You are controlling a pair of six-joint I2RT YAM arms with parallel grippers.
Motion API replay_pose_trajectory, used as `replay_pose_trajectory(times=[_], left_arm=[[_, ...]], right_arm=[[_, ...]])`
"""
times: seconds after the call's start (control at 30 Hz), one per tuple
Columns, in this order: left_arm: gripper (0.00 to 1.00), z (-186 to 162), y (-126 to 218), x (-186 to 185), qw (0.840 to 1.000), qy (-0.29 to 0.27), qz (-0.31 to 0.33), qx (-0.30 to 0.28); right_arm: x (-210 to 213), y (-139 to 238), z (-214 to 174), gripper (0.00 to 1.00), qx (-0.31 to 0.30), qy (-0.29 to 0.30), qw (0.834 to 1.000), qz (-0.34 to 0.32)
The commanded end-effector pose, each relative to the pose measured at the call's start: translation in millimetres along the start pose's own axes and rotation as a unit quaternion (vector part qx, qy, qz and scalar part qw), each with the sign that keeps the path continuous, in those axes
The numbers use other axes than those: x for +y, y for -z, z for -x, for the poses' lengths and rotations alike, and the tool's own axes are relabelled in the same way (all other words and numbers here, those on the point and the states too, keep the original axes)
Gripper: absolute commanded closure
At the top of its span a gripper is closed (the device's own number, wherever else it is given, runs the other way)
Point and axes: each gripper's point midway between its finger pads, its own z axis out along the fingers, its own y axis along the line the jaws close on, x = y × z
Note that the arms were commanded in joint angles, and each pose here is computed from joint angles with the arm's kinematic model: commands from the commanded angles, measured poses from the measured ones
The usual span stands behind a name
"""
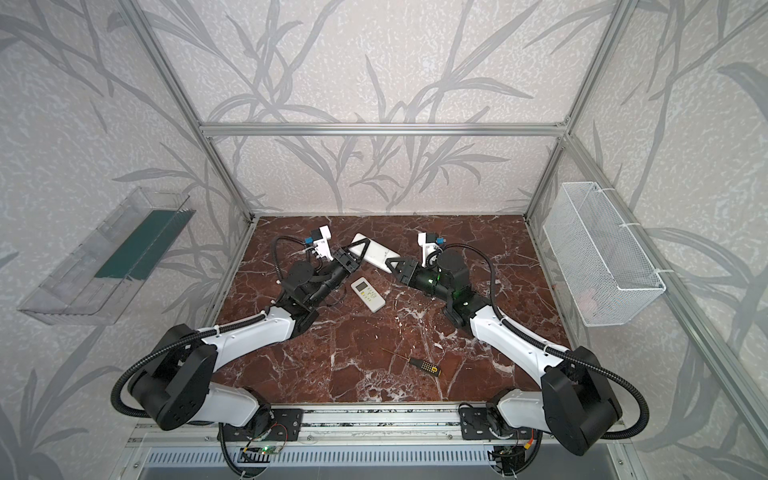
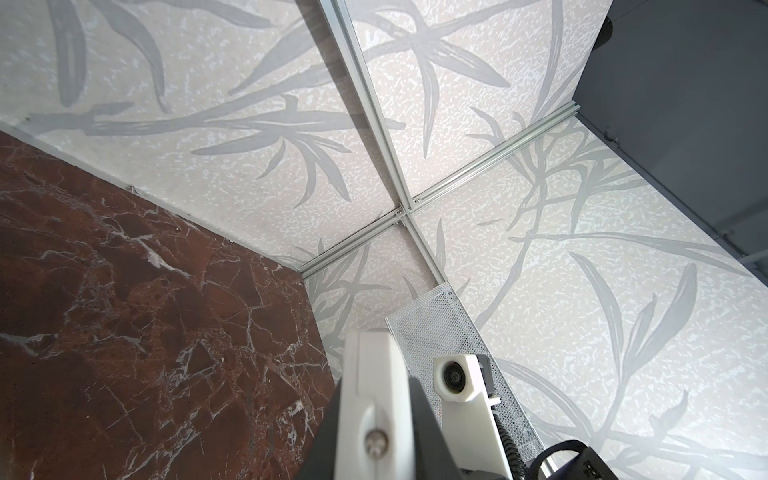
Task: Unload the batteries from the remote control
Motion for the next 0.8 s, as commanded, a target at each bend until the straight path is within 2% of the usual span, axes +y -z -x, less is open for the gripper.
replay_pose_trajectory(times=[0.0, 0.13, 0.3, 0.43, 0.57, 0.77], left_arm=[[1.0, 0.8, 3.8, -20.7, 0.999, -0.011, -0.031, 0.0], [1.0, 2.5, 6.3, -22.0, 0.999, -0.015, -0.028, -0.002], [1.0, 1.8, 6.4, -26.2, 0.999, -0.013, -0.034, 0.002], [1.0, -0.9, 4.8, -25.9, 0.999, -0.009, -0.036, 0.009], [1.0, -2.4, 4.9, -23.0, 0.999, -0.01, -0.032, 0.011], [1.0, -1.4, 4.5, -17.0, 1.0, 0.002, -0.022, 0.004]], right_arm=[[9.7, 4.7, 3.7, 0.69, -0.006, 0.038, 0.999, 0.005], [8.8, 7.1, 1.7, 0.7, -0.004, 0.046, 0.999, 0.003], [11.4, 7.0, 2.7, 0.56, -0.004, 0.053, 0.999, 0.005], [16.6, 2.3, 7.1, 0.51, -0.005, 0.056, 0.998, 0.013], [18.2, -2.1, 11.0, 0.51, -0.007, 0.054, 0.998, 0.014], [17.8, -5.4, 10.6, 0.61, -0.004, 0.056, 0.998, 0.019]])
